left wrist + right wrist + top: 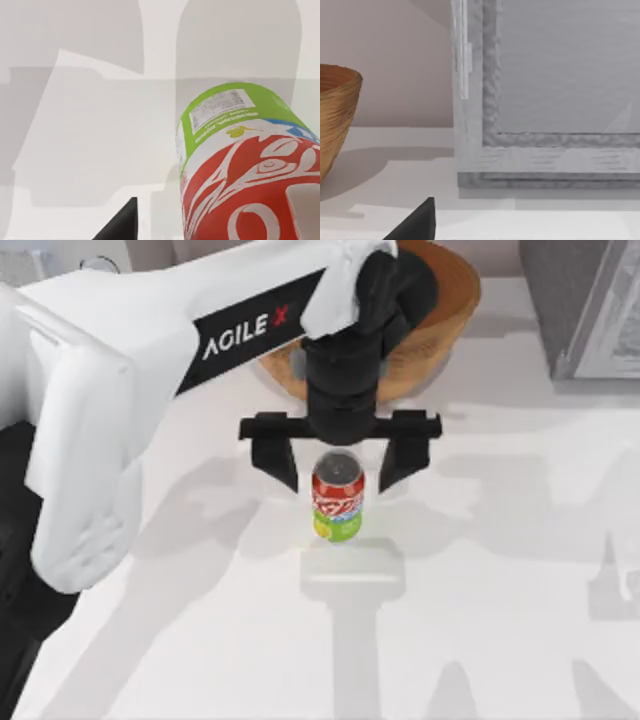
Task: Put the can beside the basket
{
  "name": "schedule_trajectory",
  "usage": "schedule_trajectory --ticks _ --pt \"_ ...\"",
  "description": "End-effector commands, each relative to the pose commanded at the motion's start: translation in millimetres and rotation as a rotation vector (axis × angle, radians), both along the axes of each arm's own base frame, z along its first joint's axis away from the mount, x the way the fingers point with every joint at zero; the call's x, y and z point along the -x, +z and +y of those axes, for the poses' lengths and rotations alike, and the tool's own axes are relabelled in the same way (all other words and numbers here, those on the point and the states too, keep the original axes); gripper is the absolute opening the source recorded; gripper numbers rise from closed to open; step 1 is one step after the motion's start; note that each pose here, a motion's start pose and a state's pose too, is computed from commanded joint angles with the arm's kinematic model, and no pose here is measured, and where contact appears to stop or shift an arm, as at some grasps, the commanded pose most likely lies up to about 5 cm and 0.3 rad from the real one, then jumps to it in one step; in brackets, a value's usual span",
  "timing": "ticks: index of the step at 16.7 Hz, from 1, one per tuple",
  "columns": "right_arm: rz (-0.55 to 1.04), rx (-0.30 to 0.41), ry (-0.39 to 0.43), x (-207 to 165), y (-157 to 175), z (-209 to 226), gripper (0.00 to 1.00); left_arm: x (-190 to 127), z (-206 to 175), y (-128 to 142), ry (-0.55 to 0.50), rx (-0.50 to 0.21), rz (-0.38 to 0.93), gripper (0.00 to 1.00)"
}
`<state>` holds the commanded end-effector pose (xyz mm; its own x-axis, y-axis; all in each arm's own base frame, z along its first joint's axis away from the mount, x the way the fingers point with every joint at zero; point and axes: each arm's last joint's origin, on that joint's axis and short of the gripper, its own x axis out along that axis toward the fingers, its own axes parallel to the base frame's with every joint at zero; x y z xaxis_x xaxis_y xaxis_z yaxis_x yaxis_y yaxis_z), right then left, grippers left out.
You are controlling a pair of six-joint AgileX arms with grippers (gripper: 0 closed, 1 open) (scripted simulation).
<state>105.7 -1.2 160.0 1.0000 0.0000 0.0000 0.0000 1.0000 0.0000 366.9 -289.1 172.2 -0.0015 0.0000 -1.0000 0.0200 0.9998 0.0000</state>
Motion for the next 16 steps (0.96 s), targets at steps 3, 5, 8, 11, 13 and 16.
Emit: schedule_trajectory --ticks 3,5,8,11,13,16 --pt "0.0 0.0 0.0 0.0 0.0 0.0 1.0 0.0 0.0 0.0 0.0 0.0 0.0 1.0" --pt "0.0 0.0 0.0 0.0 0.0 0.0 1.0 0.0 0.0 0.0 0.0 0.0 0.0 1.0" --pt "0.0 0.0 0.0 0.0 0.0 0.0 1.0 0.5 -0.7 0.9 -0.001 0.002 0.001 1.0" --pt "0.0 0.0 0.0 0.0 0.0 0.0 1.0 1.1 -2.9 14.1 -0.007 -0.001 0.008 1.0" --pt "0.0 0.0 0.0 0.0 0.0 0.0 1.0 0.2 -1.8 29.0 -0.003 0.001 0.003 1.0" --pt "0.0 0.0 0.0 0.0 0.0 0.0 1.0 0.6 -0.9 40.0 -0.002 0.0 0.0 1.0"
